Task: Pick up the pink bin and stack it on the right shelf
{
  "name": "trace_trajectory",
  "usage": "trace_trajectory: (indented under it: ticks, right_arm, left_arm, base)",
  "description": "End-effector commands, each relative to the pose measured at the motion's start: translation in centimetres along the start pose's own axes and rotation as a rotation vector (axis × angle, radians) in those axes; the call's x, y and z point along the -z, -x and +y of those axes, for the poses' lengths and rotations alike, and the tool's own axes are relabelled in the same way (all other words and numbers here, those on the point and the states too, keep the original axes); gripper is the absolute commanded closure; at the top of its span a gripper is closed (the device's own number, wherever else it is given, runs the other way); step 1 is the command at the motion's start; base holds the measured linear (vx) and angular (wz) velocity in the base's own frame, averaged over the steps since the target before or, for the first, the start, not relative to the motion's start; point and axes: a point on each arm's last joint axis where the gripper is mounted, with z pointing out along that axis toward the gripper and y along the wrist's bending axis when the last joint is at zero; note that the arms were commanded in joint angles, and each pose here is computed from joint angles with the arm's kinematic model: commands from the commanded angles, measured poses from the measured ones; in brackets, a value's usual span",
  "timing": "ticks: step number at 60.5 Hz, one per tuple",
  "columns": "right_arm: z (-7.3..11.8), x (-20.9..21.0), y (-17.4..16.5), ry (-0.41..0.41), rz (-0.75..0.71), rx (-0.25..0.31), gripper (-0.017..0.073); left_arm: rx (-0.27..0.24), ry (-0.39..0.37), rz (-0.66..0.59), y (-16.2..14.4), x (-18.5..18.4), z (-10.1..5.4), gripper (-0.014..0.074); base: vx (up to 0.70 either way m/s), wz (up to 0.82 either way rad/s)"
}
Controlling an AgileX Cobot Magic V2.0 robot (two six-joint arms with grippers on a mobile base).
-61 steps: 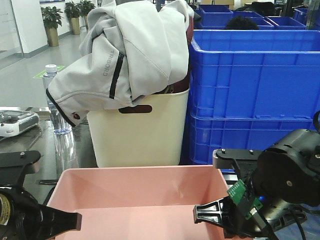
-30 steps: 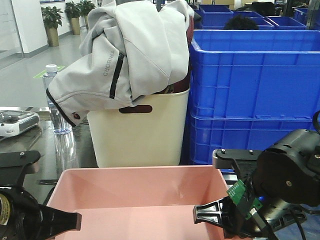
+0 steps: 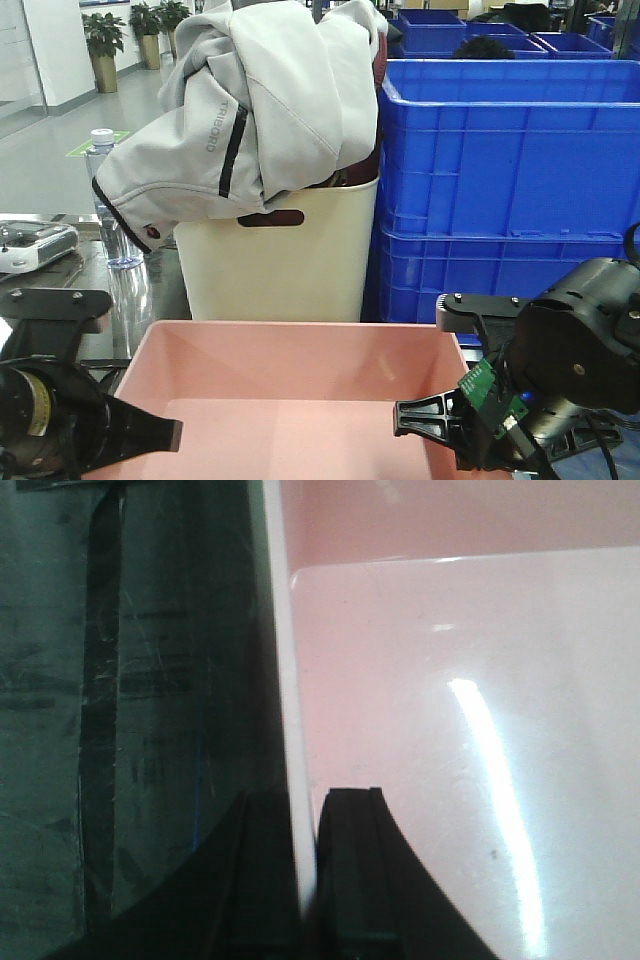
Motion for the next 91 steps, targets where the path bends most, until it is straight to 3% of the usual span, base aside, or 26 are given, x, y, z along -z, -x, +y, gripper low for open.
trace_trajectory:
  ticks: [1, 11, 22, 29, 36, 45, 50, 55, 63, 77, 86, 91]
  right_arm:
    - [-0.9, 1.8, 0.9, -0.025, -0.094, 0.013, 0.0431]
    - [-0.9, 1.8, 0.9, -0.023, -0.096, 0.014, 0.0228]
    - [-1.3, 4.1, 0.8, 0.028, -0.173, 0.051, 0.0034]
    - [-2.3, 7.7, -0.1, 0.088, -0.266, 0.178, -0.0007]
    - [-4.0, 10.5, -2.5, 0.127, -0.348, 0.312, -0.0007]
    - [-6.5, 10.7, -7.2, 0.153, -0.406, 0.476, -0.0004]
    - [-7.8, 10.7, -9.8, 0.168, -0.438, 0.531, -0.0004]
    - [-8.9, 10.2, -12.2, 0.185, -0.448, 0.556, -0.0003]
    - [-10.4, 9.6, -15.4, 0.227, -0.478, 0.54, 0.0058]
    - [-12.3, 9.6, -18.7, 0.253, -0.561, 0.517, 0.0392]
    - [-12.8, 9.9, -19.3, 0.257, -0.579, 0.512, 0.0533]
    - [-12.8, 10.0, -19.3, 0.258, -0.584, 0.511, 0.0575]
  left_arm:
    - [-0.037, -0.013, -0.098, 1.3, 1.1, 0.0, 0.0302]
    - [-0.028, -0.026, -0.115, 1.3, 1.7, 0.1, 0.0097]
    - [-0.036, -0.068, -0.143, 0.8, 4.6, 0.9, 0.0017]
    - [-0.117, -0.136, -0.176, -0.3, 8.0, 1.7, 0.0017]
    - [-0.243, -0.219, -0.231, -1.9, 11.6, 2.7, 0.0017]
    - [-0.409, -0.323, -0.358, -4.8, 14.9, 3.9, 0.0017]
    - [-0.437, -0.391, -0.402, -7.0, 15.8, 4.5, 0.0017]
    - [-0.402, -0.451, -0.431, -9.0, 15.9, 5.0, 0.0027]
    - [-0.373, -0.485, -0.469, -11.7, 14.7, 5.7, 0.0131]
    - [-0.366, -0.478, -0.466, -14.3, 12.3, 6.3, 0.0488]
    - [-0.37, -0.477, -0.445, -14.5, 12.1, 6.3, 0.0603]
    - [-0.371, -0.477, -0.441, -14.6, 12.1, 6.3, 0.0602]
  base:
    - [0.0, 0.0]
    - [0.0, 0.0]
    - [0.0, 0.0]
    - [0.0, 0.0]
    - [0.0, 0.0]
    - [0.0, 0.0]
    - [0.0, 0.0]
    - [0.0, 0.0]
    - [0.0, 0.0]
    - [0.0, 0.0]
    - [0.0, 0.0]
    - [0.0, 0.0]
